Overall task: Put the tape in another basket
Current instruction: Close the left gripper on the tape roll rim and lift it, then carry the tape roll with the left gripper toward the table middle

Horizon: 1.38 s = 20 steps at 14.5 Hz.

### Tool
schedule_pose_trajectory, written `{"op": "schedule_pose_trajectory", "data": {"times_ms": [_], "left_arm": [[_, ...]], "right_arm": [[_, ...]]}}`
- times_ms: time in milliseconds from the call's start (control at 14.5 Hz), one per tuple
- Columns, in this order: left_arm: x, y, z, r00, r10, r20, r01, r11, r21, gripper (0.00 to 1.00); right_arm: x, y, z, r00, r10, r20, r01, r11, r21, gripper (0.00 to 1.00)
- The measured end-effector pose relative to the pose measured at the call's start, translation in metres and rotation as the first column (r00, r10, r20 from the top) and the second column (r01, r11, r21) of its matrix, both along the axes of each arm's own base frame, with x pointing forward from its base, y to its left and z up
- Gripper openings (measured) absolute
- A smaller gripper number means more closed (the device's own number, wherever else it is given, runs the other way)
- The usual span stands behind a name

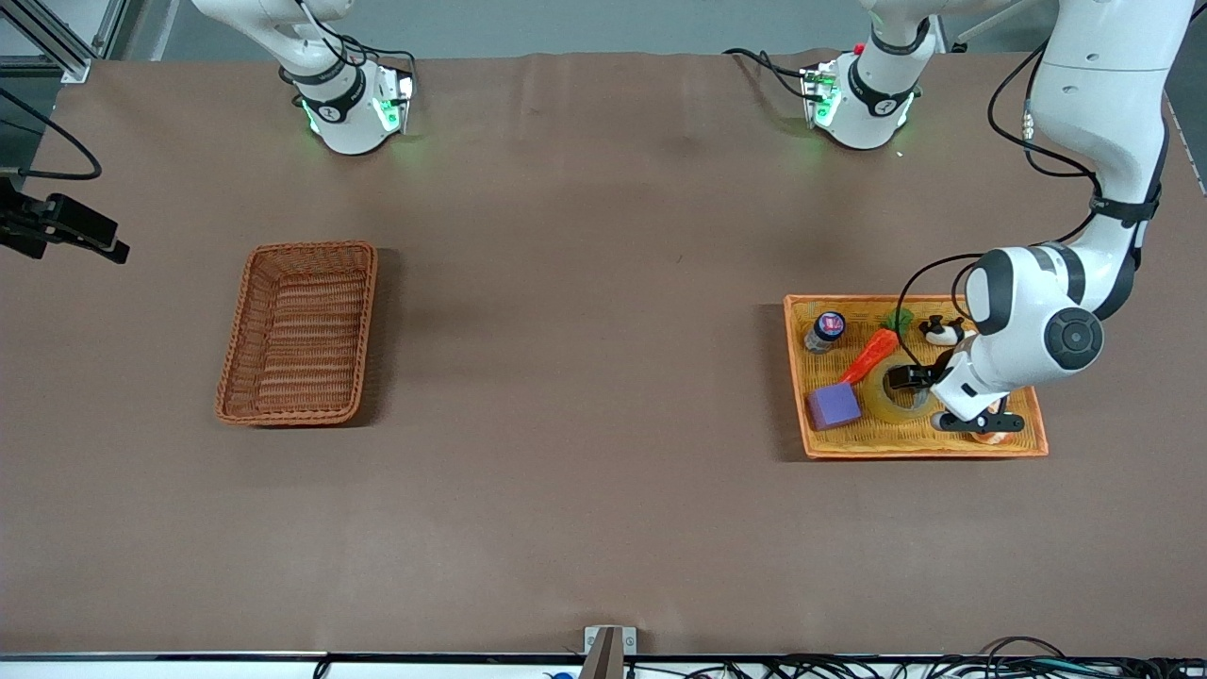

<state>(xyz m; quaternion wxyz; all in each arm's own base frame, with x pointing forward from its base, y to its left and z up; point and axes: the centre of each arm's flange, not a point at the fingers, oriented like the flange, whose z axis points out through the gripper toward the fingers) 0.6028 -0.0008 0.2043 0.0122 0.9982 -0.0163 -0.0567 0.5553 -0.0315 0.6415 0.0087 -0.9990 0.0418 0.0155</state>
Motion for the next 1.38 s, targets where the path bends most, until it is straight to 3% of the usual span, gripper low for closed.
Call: {"op": "schedule_pose_trajectory", "data": {"times_ms": [483, 690, 966, 1172, 1379], "left_arm": [[0.006, 0.006, 0.004, 1.0, 0.005, 0.015, -0.005, 1.0, 0.005, 0.23], [0.015, 0.008, 0.022, 0.998, 0.007, 0.054, -0.007, 1.0, 0.006, 0.21], [0.034, 0.005, 0.107, 0.987, 0.004, 0.158, -0.005, 1.0, 0.006, 0.21], [0.035, -0.04, 0.163, 0.994, 0.004, 0.112, -0.002, 1.0, -0.016, 0.21], [0.025, -0.134, 0.166, 0.993, -0.077, 0.09, 0.081, 0.996, -0.038, 0.21]], "right_arm": [[0.0, 0.0, 0.0, 1.0, 0.0, 0.0, 0.0, 1.0, 0.0, 1.0], [0.0, 0.0, 0.0, 1.0, 0.0, -0.001, 0.0, 1.0, 0.0, 1.0], [0.0, 0.0, 0.0, 1.0, 0.0, -0.003, 0.0, 1.0, 0.0, 1.0], [-0.001, 0.0, -0.001, 1.0, 0.0, -0.005, 0.0, 1.0, 0.0, 1.0], [-0.001, 0.0, -0.001, 1.0, 0.0, -0.01, 0.0, 1.0, 0.001, 1.0]]}}
